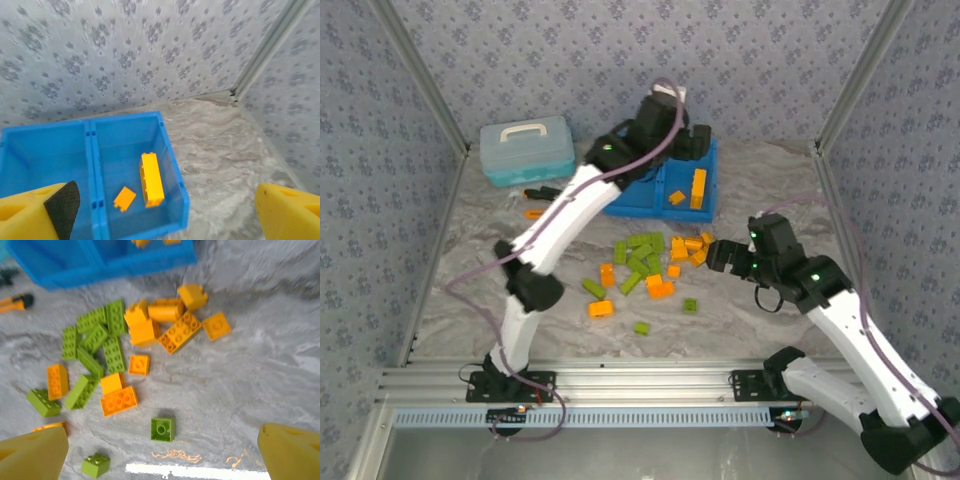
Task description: Sort the legos into containers by color
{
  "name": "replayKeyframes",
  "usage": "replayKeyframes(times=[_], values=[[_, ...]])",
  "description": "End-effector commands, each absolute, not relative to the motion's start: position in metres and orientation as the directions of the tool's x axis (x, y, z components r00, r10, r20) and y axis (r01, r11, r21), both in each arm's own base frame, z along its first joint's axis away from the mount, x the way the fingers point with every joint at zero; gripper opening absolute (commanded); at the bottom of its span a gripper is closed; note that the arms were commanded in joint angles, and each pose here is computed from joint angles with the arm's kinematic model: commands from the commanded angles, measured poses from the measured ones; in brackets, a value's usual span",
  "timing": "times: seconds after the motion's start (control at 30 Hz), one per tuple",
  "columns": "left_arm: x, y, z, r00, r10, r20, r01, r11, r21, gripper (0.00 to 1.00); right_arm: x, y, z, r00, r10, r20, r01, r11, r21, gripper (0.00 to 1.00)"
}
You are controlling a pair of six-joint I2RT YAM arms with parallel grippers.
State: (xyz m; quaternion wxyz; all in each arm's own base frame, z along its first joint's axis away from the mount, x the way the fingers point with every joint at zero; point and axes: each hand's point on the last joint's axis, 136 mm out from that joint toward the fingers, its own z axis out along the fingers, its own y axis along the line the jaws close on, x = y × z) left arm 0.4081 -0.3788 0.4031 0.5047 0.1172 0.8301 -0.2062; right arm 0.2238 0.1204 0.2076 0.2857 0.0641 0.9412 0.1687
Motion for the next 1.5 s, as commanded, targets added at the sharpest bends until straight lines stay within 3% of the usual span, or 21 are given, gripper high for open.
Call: replayKeyframes(times=[0.0, 0.13, 0.37, 0.67, 0.73, 0.9, 1.07, 1.23, 1.33, 1.47], values=[[0.364, -0.346, 0.385, -0.510, 0.135, -0.850, 0.464, 0.875, -0.140, 0.94, 0.225, 0.161, 0.179, -0.890, 0.096, -0.445, -0.096, 0.916, 0.390, 1.00], [0.328, -0.300, 0.343, -0.539, 0.174, -0.824, 0.446, 0.889, -0.104, 0.99, 0.228, 0.205, 0.133, -0.935, -0.066, -0.350, -0.197, 0.914, 0.355, 1.00], [0.279, -0.213, 0.274, -0.642, 0.118, -0.758, 0.261, 0.963, -0.072, 0.99, 0.240, 0.246, 0.065, -0.896, -0.336, -0.291, -0.380, 0.919, 0.108, 1.00], [0.261, -0.180, 0.245, -0.690, 0.058, -0.721, 0.185, 0.978, -0.099, 0.99, 0.237, 0.273, 0.027, -0.867, -0.429, -0.253, -0.443, 0.896, -0.001, 0.99], [0.261, -0.178, 0.243, -0.692, 0.061, -0.719, 0.183, 0.979, -0.094, 0.99, 0.237, 0.275, 0.021, -0.866, -0.436, -0.244, -0.445, 0.895, -0.020, 0.92], [0.262, -0.178, 0.242, -0.692, 0.059, -0.719, 0.181, 0.979, -0.094, 0.99, 0.238, 0.272, 0.015, -0.879, -0.416, -0.232, -0.416, 0.908, -0.052, 0.66], [0.263, -0.181, 0.242, -0.694, 0.058, -0.718, 0.182, 0.978, -0.098, 0.99, 0.238, 0.274, 0.039, -0.874, -0.403, -0.273, -0.413, 0.911, -0.021, 0.60], [0.263, -0.183, 0.246, -0.693, 0.061, -0.718, 0.195, 0.975, -0.105, 0.99, 0.246, 0.277, 0.115, -0.845, -0.340, -0.414, -0.405, 0.911, 0.078, 0.58], [0.262, -0.185, 0.246, -0.696, 0.062, -0.715, 0.203, 0.973, -0.113, 0.99, 0.279, 0.266, 0.177, -0.801, -0.224, -0.556, -0.355, 0.925, 0.139, 0.58], [0.260, -0.190, 0.240, -0.710, 0.052, -0.702, 0.211, 0.967, -0.142, 0.99, 0.347, 0.228, 0.218, -0.737, -0.101, -0.668, -0.244, 0.962, 0.124, 0.58]])
